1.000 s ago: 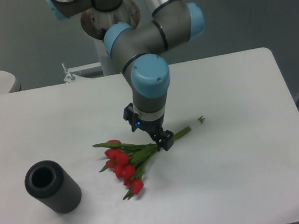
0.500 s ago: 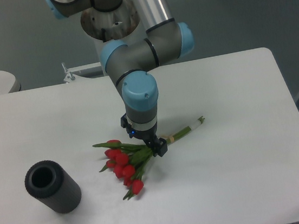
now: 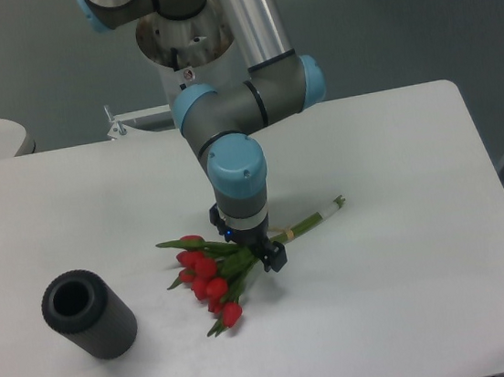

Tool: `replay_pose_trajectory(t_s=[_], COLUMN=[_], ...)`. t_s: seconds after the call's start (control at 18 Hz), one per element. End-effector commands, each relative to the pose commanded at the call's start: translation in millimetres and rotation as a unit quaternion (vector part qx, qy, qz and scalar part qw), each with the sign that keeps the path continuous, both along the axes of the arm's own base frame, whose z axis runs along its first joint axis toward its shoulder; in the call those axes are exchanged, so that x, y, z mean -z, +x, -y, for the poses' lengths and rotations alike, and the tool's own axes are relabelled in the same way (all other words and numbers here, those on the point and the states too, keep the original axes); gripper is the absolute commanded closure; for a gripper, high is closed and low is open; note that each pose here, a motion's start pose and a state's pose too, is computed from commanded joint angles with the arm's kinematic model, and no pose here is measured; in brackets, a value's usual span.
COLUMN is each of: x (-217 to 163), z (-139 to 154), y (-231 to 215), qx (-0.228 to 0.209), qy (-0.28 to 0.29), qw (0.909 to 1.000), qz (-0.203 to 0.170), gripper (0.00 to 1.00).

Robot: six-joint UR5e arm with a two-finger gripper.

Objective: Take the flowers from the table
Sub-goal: 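Close the gripper around the tulip stems, then lift the red tulip bunch up off the table by the stems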

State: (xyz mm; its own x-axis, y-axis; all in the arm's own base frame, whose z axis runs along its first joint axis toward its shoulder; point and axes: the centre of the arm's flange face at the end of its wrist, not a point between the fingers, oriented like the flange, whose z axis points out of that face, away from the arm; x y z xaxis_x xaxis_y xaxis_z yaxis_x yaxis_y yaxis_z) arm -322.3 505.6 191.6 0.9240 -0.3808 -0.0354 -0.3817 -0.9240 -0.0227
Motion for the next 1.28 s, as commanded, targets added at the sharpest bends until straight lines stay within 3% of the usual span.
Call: replay_pose_trajectory(t_s=[0.44, 0.72, 0.89, 1.06, 1.28], x=[4.9, 6.0, 3.3, -3.1, -5.1], z=[0.2, -0.9, -1.4, -3.1, -3.7], y=[1.5, 0.4, -0.2, -3.1, -3.8], qx=[0.002, 0.005, 0.007, 0.006, 0.007], qy=[-0.002, -0.003, -0.002, 0.003, 0.004], qw=[1.0000, 1.0000, 1.0000, 1.0000, 1.0000], qz=[0.002, 0.003, 0.001, -0.004, -0.005], gripper=[0.01, 0.42, 0.59, 0.67, 0.68])
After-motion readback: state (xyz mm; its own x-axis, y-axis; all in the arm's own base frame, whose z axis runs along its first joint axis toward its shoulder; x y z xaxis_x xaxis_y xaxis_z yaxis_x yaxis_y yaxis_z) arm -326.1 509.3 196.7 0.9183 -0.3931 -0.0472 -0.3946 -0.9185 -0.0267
